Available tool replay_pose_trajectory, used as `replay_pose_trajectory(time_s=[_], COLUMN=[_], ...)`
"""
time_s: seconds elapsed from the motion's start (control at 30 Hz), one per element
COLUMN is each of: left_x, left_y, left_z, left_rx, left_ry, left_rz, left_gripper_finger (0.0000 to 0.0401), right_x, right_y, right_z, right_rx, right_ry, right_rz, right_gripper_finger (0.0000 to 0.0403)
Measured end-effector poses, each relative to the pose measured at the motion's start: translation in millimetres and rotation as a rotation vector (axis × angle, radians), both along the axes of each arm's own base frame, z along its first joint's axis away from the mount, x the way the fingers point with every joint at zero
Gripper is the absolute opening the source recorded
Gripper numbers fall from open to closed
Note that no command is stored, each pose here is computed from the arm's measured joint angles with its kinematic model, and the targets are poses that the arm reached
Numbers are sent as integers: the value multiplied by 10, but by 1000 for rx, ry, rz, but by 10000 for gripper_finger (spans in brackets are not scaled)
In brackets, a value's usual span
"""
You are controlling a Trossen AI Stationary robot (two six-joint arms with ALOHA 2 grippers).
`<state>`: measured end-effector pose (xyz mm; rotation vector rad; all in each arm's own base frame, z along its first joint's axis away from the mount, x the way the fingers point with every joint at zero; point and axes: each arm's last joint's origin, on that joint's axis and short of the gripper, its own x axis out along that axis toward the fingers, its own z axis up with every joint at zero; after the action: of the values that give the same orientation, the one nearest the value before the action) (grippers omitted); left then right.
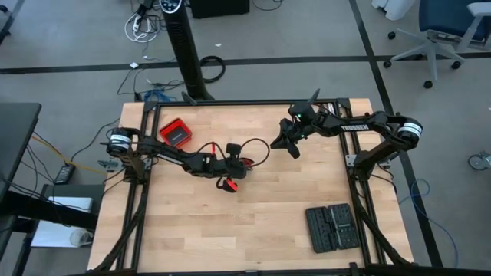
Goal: Coil cords
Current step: Coil the wire to the spool, then return to Home Position
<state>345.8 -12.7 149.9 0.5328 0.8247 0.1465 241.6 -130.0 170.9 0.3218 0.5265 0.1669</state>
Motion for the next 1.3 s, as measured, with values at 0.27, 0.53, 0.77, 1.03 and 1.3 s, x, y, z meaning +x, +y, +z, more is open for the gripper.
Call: replay_pose_trajectory(time_s=[0.27,0.53,0.77,1.03,1.3], left_x=[-7,-8,18,13,5], left_y=[-8,-26,-54,-77,-142], left_z=[-9,-5,43,52,75], left_rx=[17,33,61,112,114], left_ry=[3,9,12,8,3], left_rz=[18,24,38,70,47], left_gripper_finger=[108,128,128,129,129], right_x=[-1,-1,-2,-3,-4], right_y=[1,1,1,2,2], right_z=[-2,-2,-2,-4,-5], right_rx=[1,1,2,3,4], right_ry=[2,2,3,5,6], right_rz=[0,0,0,1,1], right_gripper_finger=[50,50,50,50,50])
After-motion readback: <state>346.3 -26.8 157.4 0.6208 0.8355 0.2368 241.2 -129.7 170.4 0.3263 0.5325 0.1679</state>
